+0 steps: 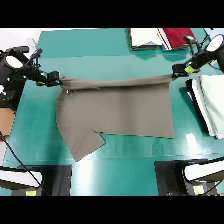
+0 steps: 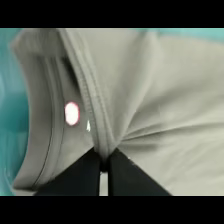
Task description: Fold the shirts.
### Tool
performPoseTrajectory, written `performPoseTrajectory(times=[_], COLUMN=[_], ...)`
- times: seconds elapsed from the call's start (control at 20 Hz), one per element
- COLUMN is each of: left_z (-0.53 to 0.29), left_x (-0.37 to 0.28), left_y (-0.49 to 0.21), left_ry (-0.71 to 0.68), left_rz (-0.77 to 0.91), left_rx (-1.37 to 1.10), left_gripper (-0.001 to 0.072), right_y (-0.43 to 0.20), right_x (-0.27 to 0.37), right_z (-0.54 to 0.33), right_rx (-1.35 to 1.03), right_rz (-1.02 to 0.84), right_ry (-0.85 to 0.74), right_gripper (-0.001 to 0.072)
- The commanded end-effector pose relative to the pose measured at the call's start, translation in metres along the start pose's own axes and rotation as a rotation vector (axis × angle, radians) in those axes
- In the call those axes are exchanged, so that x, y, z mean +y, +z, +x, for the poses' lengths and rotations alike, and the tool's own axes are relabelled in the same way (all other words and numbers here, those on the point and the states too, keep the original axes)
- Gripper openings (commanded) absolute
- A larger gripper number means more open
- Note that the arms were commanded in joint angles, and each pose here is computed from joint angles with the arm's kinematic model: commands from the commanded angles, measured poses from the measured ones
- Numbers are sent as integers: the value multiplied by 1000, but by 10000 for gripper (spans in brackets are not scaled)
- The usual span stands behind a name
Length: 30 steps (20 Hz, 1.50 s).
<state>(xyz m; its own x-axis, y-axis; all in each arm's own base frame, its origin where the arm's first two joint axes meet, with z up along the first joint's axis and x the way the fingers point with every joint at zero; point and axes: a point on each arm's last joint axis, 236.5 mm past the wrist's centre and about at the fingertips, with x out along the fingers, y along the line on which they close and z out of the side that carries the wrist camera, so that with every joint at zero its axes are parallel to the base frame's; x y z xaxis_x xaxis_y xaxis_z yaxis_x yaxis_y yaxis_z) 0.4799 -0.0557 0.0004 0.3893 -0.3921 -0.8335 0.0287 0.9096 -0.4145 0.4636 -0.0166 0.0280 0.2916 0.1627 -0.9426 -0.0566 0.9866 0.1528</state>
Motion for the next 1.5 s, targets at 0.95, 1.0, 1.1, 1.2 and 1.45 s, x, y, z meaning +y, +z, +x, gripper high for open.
performPoseTrajectory(times=[0.95,1.0,1.1,1.2,1.45], left_z=[-47,-43,-32,-23,-19], left_x=[20,14,0,-15,-23], left_y=[-280,-286,-289,-286,-283], left_ry=[136,106,30,-41,-86], left_rz=[-181,-207,-245,-301,-318], left_rx=[367,365,347,313,286], left_gripper=[551,551,550,550,379], right_y=[-111,-110,-107,-106,-107], right_x=[30,32,37,41,46], right_z=[-60,-62,-63,-64,-64], right_rx=[-102,-109,-119,-123,-118], right_rz=[136,137,142,149,154], right_ry=[76,82,105,123,144], right_gripper=[451,452,452,451,450])
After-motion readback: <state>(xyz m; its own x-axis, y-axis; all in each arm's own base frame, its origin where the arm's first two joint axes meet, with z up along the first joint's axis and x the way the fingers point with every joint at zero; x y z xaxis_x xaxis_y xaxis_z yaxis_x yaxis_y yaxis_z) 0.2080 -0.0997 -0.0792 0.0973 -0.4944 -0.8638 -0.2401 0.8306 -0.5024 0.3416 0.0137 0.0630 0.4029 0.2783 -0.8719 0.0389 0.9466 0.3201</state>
